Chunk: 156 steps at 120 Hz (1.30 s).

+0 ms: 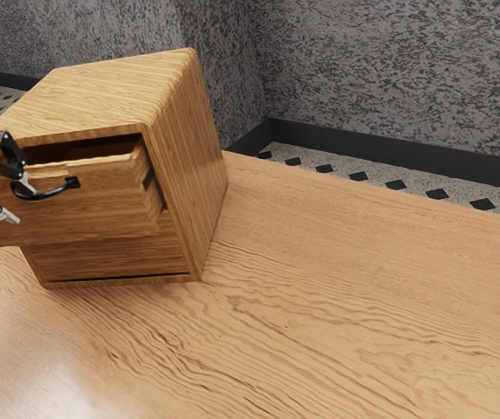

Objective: Pull the drawer handle with one arm to open the drawer

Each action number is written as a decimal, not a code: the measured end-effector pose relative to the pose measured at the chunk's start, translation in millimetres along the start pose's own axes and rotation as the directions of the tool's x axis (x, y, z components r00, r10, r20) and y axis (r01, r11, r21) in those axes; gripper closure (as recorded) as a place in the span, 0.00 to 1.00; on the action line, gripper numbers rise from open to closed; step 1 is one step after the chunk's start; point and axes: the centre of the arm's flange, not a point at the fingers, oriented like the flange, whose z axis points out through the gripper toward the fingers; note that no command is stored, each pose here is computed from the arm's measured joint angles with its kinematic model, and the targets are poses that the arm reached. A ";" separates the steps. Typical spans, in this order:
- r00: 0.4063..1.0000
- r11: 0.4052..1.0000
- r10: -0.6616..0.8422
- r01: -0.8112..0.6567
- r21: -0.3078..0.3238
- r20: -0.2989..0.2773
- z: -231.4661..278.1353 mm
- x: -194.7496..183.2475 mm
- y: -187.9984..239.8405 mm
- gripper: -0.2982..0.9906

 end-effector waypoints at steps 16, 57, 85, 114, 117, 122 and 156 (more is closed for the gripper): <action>1.000 1.000 0.009 -0.009 0.005 -0.003 -4.2 7.2 11.0 0.53; 1.000 1.000 -0.011 0.011 0.013 0.018 -13.3 25.5 36.5 0.52; 0.999 0.998 -0.050 0.050 0.026 0.016 -24.9 37.4 58.6 0.54; 0.997 0.996 -0.081 0.080 0.032 0.012 -39.8 52.7 89.4 0.53; 0.996 0.996 -0.085 0.084 0.032 0.014 -42.3 53.6 92.5 0.53; 0.996 0.995 -0.090 0.090 0.034 0.018 -46.6 55.4 97.1 0.53; 0.990 0.990 -0.136 0.136 0.022 0.030 -64.7 67.3 131.5 0.52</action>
